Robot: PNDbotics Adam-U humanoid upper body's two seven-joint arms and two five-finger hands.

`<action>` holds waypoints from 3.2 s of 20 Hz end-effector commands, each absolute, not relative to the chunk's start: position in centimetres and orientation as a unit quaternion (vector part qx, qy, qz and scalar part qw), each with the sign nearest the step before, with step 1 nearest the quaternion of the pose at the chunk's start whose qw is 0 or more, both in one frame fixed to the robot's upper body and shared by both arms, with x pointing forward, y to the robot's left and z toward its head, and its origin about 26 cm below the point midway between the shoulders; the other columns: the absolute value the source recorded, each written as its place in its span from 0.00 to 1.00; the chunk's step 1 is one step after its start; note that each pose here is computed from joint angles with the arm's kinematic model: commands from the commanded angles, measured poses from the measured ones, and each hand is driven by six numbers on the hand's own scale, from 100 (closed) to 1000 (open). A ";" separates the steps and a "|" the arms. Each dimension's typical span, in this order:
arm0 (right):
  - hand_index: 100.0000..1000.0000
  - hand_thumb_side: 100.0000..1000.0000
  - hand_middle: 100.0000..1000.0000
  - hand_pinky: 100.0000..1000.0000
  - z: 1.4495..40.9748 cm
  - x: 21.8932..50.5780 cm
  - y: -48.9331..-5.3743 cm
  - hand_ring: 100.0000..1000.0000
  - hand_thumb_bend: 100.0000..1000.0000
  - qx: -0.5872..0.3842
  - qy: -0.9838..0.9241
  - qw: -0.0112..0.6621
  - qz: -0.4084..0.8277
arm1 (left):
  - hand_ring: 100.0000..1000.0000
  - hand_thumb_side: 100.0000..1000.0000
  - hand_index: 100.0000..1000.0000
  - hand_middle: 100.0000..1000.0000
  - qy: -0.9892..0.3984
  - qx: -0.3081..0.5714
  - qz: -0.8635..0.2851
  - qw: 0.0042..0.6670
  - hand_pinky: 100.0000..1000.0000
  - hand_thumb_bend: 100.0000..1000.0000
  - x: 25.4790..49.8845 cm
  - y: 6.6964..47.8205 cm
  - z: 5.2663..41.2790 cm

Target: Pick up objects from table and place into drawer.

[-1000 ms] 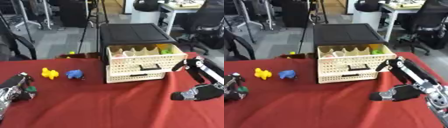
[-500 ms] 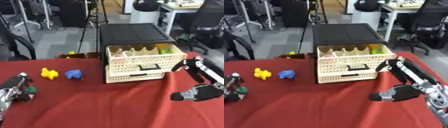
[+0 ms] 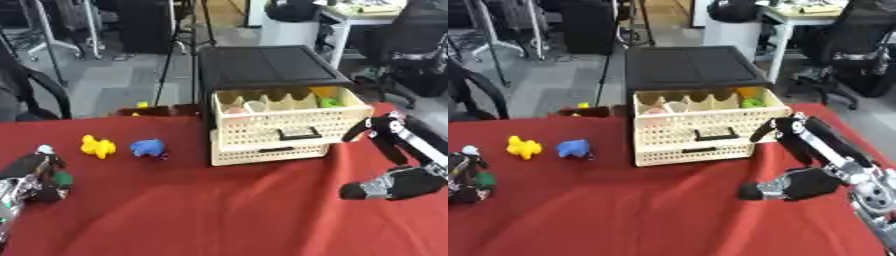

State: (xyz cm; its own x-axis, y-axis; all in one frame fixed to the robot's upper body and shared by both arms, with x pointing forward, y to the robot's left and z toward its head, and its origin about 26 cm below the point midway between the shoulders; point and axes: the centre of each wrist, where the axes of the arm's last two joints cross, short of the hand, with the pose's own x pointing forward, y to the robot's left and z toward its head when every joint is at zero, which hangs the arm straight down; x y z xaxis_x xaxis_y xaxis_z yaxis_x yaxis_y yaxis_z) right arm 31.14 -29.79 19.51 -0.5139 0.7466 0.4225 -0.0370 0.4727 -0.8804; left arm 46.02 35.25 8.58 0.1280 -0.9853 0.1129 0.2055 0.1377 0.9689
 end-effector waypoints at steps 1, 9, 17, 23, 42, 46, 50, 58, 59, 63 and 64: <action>0.62 0.60 0.00 0.00 20.4 31.2 -29.9 0.00 1.00 -0.247 -0.744 0.419 0.458 | 0.42 0.00 0.67 0.44 -0.445 0.448 -0.486 0.604 0.47 0.26 46.2 35.6 9.5; 0.62 0.61 0.00 0.00 20.4 31.3 -29.9 0.00 1.00 -0.248 -0.744 0.419 0.457 | 0.29 0.00 0.47 0.27 -0.453 0.452 -0.476 0.603 0.42 0.14 46.2 35.5 9.4; 0.62 0.60 0.00 0.00 20.3 31.3 -30.0 0.00 1.00 -0.247 -0.744 0.421 0.456 | 0.25 0.00 0.42 0.23 -0.468 0.454 -0.468 0.596 0.40 0.07 46.4 35.3 10.2; 0.62 0.61 0.00 0.00 20.1 31.3 -30.1 0.00 1.00 -0.249 -0.743 0.424 0.455 | 0.25 0.00 0.42 0.22 -0.493 0.456 -0.468 0.575 0.39 0.06 46.7 35.4 12.9; 0.62 0.59 0.00 0.00 19.4 31.4 -30.2 0.00 1.00 -0.243 -0.739 0.436 0.453 | 0.24 0.00 0.40 0.20 -0.649 0.358 -0.484 0.465 0.39 0.00 46.9 28.3 22.4; 0.62 0.59 0.00 0.00 19.4 31.5 -30.1 0.00 1.00 -0.239 -0.739 0.436 0.454 | 0.24 0.00 0.40 0.20 -0.680 0.321 -0.483 0.449 0.39 0.00 46.7 26.0 23.6; 0.62 0.59 0.00 0.00 19.2 31.5 -30.0 0.00 1.00 -0.236 -0.739 0.437 0.455 | 0.24 0.00 0.40 0.20 -0.708 0.284 -0.476 0.438 0.39 0.00 46.6 23.5 24.4; 0.62 0.59 0.00 0.00 19.4 31.6 -29.6 0.00 1.00 -0.226 -0.743 0.432 0.458 | 0.24 0.02 0.40 0.20 -0.739 0.241 -0.464 0.424 0.39 0.00 46.5 19.4 24.7; 0.62 0.59 0.00 0.00 19.4 31.6 -29.5 0.00 1.00 -0.225 -0.744 0.431 0.458 | 0.24 0.02 0.40 0.20 -0.742 0.238 -0.462 0.423 0.39 0.00 46.5 19.0 24.7; 0.62 0.59 0.00 0.00 19.6 31.6 -29.3 0.00 1.00 -0.222 -0.747 0.427 0.460 | 0.24 0.03 0.40 0.20 -0.758 0.232 -0.447 0.415 0.39 0.00 46.6 17.7 24.8; 0.62 0.59 0.00 0.00 19.7 31.7 -29.2 0.00 1.00 -0.220 -0.747 0.425 0.461 | 0.24 0.04 0.40 0.20 -0.763 0.230 -0.440 0.414 0.39 0.00 46.6 17.5 24.9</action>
